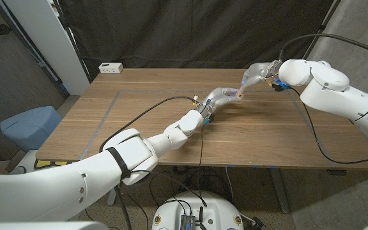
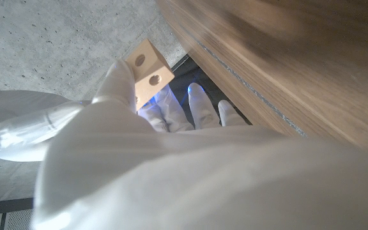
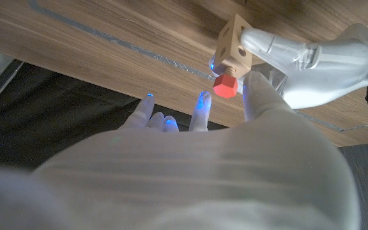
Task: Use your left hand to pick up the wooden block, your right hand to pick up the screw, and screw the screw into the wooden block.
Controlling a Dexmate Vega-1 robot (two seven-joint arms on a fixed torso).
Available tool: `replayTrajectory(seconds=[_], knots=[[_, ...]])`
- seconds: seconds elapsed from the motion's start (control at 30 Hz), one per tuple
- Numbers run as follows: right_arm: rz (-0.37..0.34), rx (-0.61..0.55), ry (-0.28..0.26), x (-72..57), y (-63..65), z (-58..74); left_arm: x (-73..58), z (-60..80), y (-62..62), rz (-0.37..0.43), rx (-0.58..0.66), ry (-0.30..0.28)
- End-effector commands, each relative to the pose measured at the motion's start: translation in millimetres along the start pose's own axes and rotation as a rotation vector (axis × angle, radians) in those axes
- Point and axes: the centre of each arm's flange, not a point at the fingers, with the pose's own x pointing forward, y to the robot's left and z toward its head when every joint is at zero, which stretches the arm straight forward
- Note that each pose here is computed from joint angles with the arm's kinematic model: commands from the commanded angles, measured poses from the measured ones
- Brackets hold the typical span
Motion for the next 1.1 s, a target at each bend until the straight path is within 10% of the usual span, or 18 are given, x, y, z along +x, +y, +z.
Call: replayTrajectory(seconds=[0.03, 1.1], knots=[[0.01, 0.001, 0.001, -0.8, -1.2, -0.9, -1.3, 0.9, -1.5, -0.003, 0.007, -0.01], [0.008, 0.019, 0.001, -1.6, 1.4, -9.4, 2.4, 2.4, -7.5, -0.013, 0.009, -0.001]])
